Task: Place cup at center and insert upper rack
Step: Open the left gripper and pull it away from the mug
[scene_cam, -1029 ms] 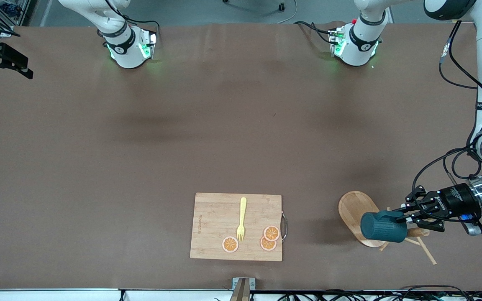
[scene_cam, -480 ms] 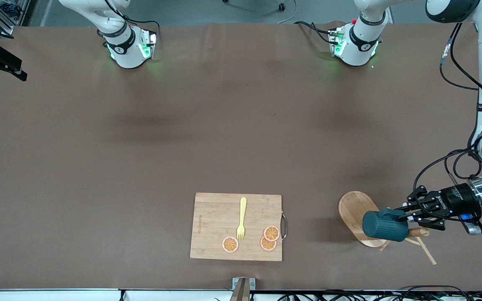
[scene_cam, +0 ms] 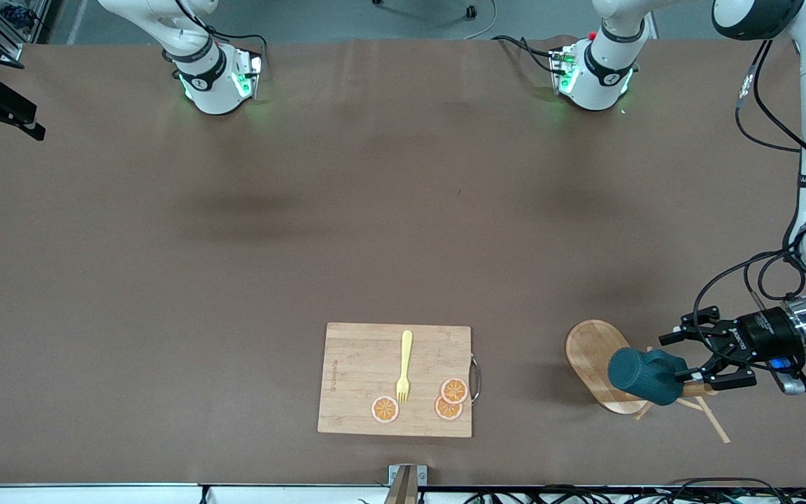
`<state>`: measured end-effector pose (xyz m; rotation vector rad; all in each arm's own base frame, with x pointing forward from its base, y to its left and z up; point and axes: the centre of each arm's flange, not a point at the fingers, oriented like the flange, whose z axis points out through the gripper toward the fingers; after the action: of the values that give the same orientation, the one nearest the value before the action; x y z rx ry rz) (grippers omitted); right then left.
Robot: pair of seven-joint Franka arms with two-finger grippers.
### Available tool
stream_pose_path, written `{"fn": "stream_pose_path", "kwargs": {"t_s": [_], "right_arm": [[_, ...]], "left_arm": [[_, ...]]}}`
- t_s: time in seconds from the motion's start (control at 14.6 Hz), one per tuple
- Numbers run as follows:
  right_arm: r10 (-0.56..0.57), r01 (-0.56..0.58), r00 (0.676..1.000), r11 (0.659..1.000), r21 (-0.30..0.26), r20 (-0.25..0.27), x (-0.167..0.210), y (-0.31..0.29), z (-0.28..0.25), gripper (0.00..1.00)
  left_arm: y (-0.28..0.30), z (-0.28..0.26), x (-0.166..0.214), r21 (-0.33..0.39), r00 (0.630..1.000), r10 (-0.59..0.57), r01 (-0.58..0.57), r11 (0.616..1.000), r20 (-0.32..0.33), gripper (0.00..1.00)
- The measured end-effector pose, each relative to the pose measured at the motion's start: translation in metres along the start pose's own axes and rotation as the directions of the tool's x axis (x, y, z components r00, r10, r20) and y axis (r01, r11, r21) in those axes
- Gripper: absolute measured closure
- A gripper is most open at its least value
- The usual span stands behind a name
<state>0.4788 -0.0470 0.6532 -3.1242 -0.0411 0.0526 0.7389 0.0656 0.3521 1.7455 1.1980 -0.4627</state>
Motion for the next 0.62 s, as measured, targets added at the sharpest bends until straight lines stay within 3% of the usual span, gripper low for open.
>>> {"fn": "stream_pose_path", "kwargs": {"t_s": [0.07, 0.34, 0.48, 0.62], "right_arm": [[0.0, 0.0, 1.0, 1.0, 0.001, 0.001, 0.0, 0.0, 0.001, 0.0], [-0.001, 0.001, 1.0, 1.0, 0.002, 0.002, 0.0, -0.001, 0.001, 0.0], [-0.002, 0.002, 1.0, 1.0, 0.002, 0.002, 0.0, -0.001, 0.001, 0.0], [-0.004, 0.004, 1.0, 1.0, 0.002, 0.004, 0.0, -0.002, 0.002, 0.0]], "left_arm": [[0.002, -0.004, -0.003, 0.001, 1.0, 0.005, -0.005, 1.0, 0.005, 0.01], [0.018, -0.016, -0.042, 0.045, 0.997, 0.082, -0.082, 0.996, 0.001, 0.0], [0.028, -0.018, -0.075, 0.135, 0.985, 0.17, -0.163, 0.977, -0.041, 0.0], [0.037, -0.013, -0.115, 0.265, 0.952, 0.291, -0.257, 0.929, -0.097, 0.0]]}}
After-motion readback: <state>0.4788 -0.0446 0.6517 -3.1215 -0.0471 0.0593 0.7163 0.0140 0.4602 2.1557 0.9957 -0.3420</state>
